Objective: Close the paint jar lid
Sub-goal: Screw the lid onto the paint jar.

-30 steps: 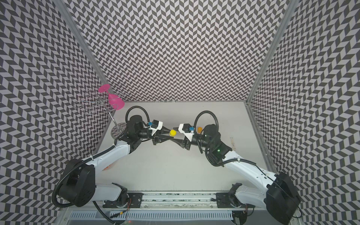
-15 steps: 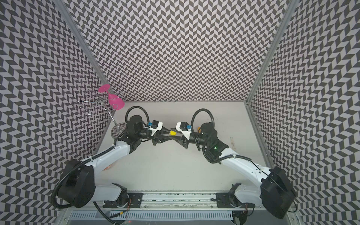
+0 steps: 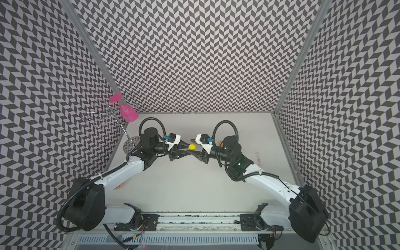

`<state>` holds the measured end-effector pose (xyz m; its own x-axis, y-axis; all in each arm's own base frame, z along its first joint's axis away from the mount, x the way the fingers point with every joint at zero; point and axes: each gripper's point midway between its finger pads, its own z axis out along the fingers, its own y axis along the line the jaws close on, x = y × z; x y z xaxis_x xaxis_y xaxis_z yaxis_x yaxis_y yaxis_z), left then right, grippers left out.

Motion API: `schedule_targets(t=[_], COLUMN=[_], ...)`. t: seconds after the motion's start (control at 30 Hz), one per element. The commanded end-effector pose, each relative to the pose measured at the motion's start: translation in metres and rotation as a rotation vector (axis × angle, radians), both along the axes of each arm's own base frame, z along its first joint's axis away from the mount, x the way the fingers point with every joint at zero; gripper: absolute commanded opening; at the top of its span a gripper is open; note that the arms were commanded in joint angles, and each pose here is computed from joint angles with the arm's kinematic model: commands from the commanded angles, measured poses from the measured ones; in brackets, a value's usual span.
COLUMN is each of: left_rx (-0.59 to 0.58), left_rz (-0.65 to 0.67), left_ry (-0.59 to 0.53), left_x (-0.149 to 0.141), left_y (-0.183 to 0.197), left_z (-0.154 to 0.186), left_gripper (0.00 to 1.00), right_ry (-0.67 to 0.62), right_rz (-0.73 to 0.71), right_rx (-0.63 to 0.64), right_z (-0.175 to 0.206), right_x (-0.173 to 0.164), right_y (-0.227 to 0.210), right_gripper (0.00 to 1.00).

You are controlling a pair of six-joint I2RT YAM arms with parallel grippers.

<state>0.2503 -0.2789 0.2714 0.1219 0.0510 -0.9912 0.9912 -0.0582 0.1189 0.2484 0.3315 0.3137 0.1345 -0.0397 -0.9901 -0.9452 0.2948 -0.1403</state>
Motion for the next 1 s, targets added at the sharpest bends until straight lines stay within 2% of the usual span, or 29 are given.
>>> schedule_targets(t=[0.0,0.27,0.5,0.57,0.73,0.97], left_rx=[-0.019,-0.02,-0.018,-0.018,-0.017,-0.017], left_rz=[-0.023,-0.019,-0.017,-0.017,-0.017,-0.015], left_ry=[-0.056,-0.056,-0.056,-0.054,-0.053,-0.053], left_x=[-0.005,-0.004,-0.003,-0.003,-0.003,-0.003], left_y=[-0.001,-0.001,-0.001,-0.002,-0.001,-0.002], left_z=[0.016,0.017,0.017,0.016,0.016,0.016], left_gripper=[0.28,0.27,0.27,0.27,0.27,0.27], right_ry=[-0.04,-0.025,-0.023,-0.022,-0.021,-0.017], right_rz=[-0.039,-0.003,0.0,0.0,-0.006,-0.009], right_rx=[0.047,0.038,0.04,0.041,0.047,0.056], right_z=[0.019,0.014,0.015,0.015,0.017,0.023], right_x=[0.009,0.007,0.007,0.007,0.006,0.005], right_y=[-0.001,0.004,0.005,0.005,0.003,0.001], right_gripper=[0.51,0.49,0.39,0.39,0.53,0.48])
